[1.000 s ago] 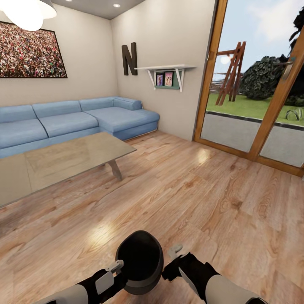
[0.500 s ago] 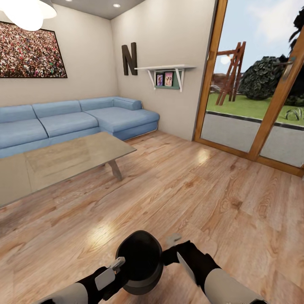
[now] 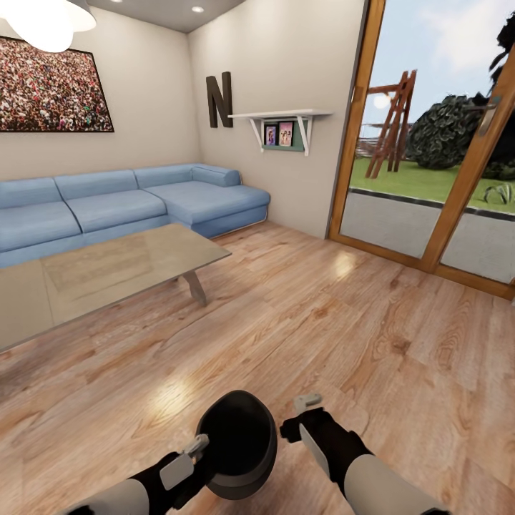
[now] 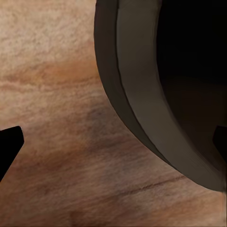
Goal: Place each of the two pumpkins and all three candles from the living room inside a cabinet in the living room (use any cabinet), then make sure every cabinet is closed, and position the cauldron so it is next to a table in the living room.
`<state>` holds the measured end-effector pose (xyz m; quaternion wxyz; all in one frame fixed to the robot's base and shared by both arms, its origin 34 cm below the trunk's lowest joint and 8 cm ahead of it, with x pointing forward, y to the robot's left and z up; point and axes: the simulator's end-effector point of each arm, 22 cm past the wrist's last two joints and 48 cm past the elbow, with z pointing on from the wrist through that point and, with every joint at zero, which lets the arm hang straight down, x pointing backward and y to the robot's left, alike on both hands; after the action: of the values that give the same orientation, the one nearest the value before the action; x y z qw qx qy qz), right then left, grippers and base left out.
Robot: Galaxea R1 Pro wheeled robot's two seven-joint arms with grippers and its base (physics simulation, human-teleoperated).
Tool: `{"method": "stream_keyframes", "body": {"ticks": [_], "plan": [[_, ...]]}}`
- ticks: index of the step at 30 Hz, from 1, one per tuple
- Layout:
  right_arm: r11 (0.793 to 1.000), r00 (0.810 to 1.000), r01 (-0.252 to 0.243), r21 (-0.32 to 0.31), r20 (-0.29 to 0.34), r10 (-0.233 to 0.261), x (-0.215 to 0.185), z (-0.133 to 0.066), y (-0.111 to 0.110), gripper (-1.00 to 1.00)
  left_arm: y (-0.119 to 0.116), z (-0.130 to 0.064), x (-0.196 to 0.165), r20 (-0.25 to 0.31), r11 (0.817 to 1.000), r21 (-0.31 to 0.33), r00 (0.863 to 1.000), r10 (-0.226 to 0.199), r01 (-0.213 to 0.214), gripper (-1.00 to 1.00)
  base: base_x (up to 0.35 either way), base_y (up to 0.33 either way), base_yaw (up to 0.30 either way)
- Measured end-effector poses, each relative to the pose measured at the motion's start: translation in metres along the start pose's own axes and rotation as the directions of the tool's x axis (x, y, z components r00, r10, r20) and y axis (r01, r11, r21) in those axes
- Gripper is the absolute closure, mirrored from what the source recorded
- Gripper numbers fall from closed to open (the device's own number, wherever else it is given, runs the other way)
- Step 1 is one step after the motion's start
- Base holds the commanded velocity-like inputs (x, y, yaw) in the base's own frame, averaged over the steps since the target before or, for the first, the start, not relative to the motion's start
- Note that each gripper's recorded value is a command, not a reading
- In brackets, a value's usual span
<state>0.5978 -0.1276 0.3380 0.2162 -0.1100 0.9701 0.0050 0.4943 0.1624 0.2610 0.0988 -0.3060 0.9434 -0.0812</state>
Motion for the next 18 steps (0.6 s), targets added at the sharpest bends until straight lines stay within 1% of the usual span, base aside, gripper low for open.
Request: {"method": "stream_keyframes", "body": {"ticks": [4, 8, 12, 15, 18], "plan": [[1.000, 1.000, 0.000, -0.001, 0.004, 0.000, -0.001, 0.000, 0.002, -1.00, 0.001, -0.001, -0.015, 0.056, 0.998, 0.005, 0.996, -0.062, 0.062, -1.00, 0.000, 0.000, 0.000], [1.000, 0.999, -0.004, 0.006, 0.036, 0.004, -0.007, 0.000, 0.001, -1.00, -0.001, -0.001, -0.018, 0.072, 0.996, 0.010, 0.994, -0.086, 0.086, -1.00, 0.000, 0.000, 0.000], [1.000, 0.999, -0.004, 0.013, 0.031, 0.003, -0.002, 0.002, -0.001, -1.00, -0.002, -0.001, -0.019, 0.074, 0.996, 0.013, 0.993, -0.091, 0.090, -1.00, 0.000, 0.000, 0.000], [1.000, 0.999, -0.005, 0.016, 0.041, 0.004, -0.003, 0.003, -0.002, -1.00, -0.001, -0.001, -0.020, 0.077, 0.996, 0.014, 0.993, -0.094, 0.093, -1.00, 0.000, 0.000, 0.000], [1.000, 0.999, -0.005, 0.017, 0.044, 0.004, -0.003, 0.003, -0.002, -1.00, -0.001, -0.002, -0.024, 0.093, 0.995, 0.016, 0.991, -0.098, 0.097, -1.00, 0.000, 0.000, 0.000]]}}
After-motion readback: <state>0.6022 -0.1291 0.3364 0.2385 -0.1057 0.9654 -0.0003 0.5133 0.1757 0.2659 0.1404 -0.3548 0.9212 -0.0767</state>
